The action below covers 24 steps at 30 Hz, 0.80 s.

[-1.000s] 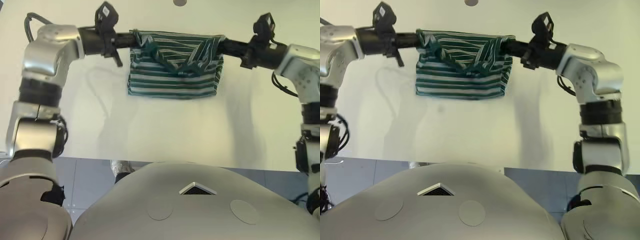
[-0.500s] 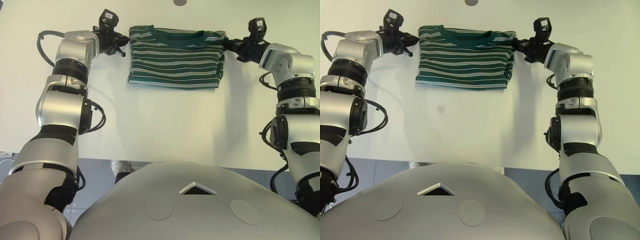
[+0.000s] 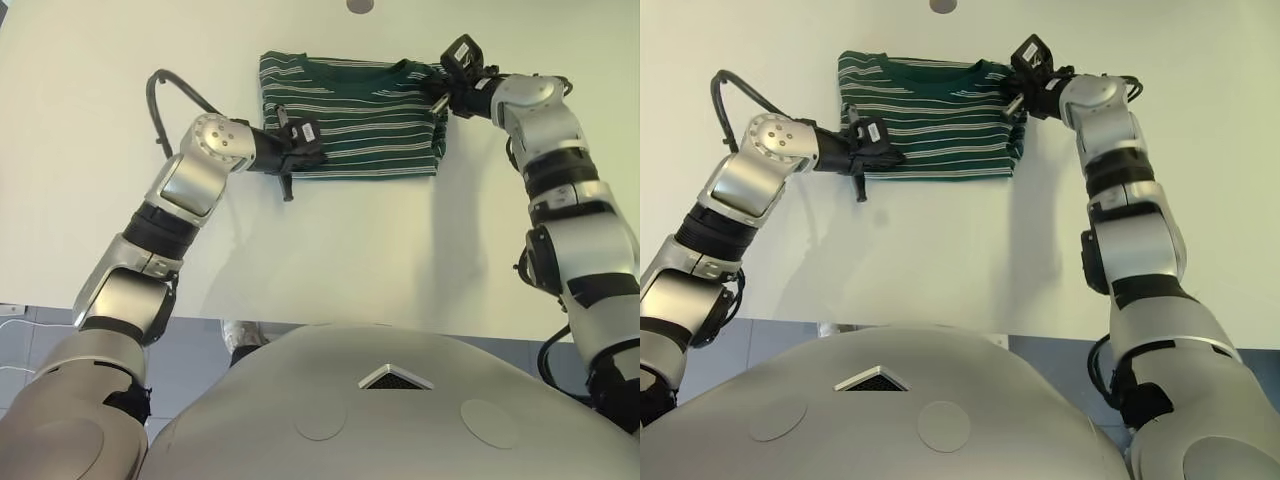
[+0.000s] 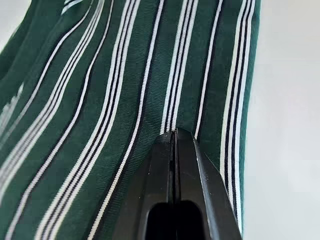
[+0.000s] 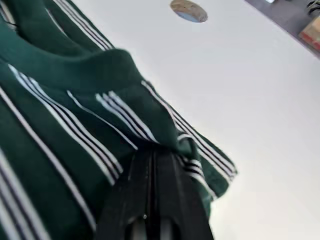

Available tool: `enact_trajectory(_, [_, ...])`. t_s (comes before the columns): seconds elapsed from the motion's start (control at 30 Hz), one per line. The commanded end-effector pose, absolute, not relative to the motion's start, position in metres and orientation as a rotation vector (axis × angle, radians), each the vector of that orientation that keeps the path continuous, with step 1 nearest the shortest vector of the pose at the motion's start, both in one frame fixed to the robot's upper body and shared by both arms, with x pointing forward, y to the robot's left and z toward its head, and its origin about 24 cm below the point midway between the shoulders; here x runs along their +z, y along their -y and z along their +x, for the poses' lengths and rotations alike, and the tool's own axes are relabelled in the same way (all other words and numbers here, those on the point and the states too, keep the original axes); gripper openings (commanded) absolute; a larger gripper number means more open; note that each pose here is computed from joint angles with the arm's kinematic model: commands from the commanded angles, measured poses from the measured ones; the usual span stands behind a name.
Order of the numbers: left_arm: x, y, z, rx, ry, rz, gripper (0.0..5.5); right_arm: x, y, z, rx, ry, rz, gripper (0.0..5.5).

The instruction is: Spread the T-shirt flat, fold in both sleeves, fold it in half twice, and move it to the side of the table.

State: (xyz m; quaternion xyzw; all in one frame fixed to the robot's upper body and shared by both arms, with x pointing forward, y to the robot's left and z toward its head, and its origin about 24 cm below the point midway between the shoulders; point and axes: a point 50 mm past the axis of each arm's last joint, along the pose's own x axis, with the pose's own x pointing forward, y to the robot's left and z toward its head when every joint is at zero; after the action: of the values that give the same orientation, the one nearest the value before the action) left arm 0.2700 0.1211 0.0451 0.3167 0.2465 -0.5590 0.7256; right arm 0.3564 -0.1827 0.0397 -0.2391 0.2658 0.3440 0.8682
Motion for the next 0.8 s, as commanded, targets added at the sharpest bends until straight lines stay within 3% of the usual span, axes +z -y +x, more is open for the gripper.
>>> enact_trajectory(0.03, [0.012, -0.168, 0.257, -1.216, -0.818, 0.885, 0.02, 0.01, 0.195, 0.325, 1.018, -0.764, -0.726, 0.0])
enact_trajectory(0.13, [0.023, -0.201, 0.284, -1.202, -0.944, 1.099, 0.02, 0.013, 0.191, 0.272, 1.483, -0.841, -0.616, 0.0])
enact_trajectory(0.2, [0.037, -0.211, 0.32, -1.071, -0.928, 1.235, 0.02, 0.03, 0.162, 0.252, 1.636, -0.727, -0.504, 0.0])
enact_trajectory(0.27, [0.05, -0.199, 0.348, -0.948, -0.795, 1.25, 0.02, 0.046, 0.13, 0.245, 1.673, -0.603, -0.392, 0.0])
enact_trajectory(0.33, [0.06, -0.179, 0.363, -0.878, -0.643, 1.156, 0.02, 0.059, 0.106, 0.25, 1.584, -0.467, -0.345, 0.0])
enact_trajectory(0.37, [0.067, -0.17, 0.367, -0.859, -0.585, 0.985, 0.02, 0.065, 0.103, 0.259, 1.476, -0.397, -0.338, 0.0])
enact_trajectory(0.43, [0.078, -0.182, 0.367, -0.827, -0.497, 0.812, 0.02, 0.081, 0.11, 0.269, 1.312, -0.299, -0.306, 0.0])
enact_trajectory(0.53, [0.092, -0.216, 0.34, -0.81, -0.357, 0.706, 0.38, 0.093, 0.132, 0.259, 1.238, -0.202, -0.438, 0.6])
enact_trajectory(0.67, [0.076, -0.245, 0.267, -1.039, -0.339, 1.033, 1.22, 0.076, 0.149, 0.226, 1.321, -0.173, -0.709, 1.49])
enact_trajectory(0.73, [0.071, -0.252, 0.249, -1.102, -0.323, 1.167, 1.59, 0.065, 0.148, 0.216, 1.347, -0.137, -0.81, 1.9])
enact_trajectory(0.8, [0.061, -0.254, 0.231, -1.191, -0.318, 1.251, 1.59, 0.053, 0.144, 0.207, 1.369, -0.079, -0.924, 1.9])
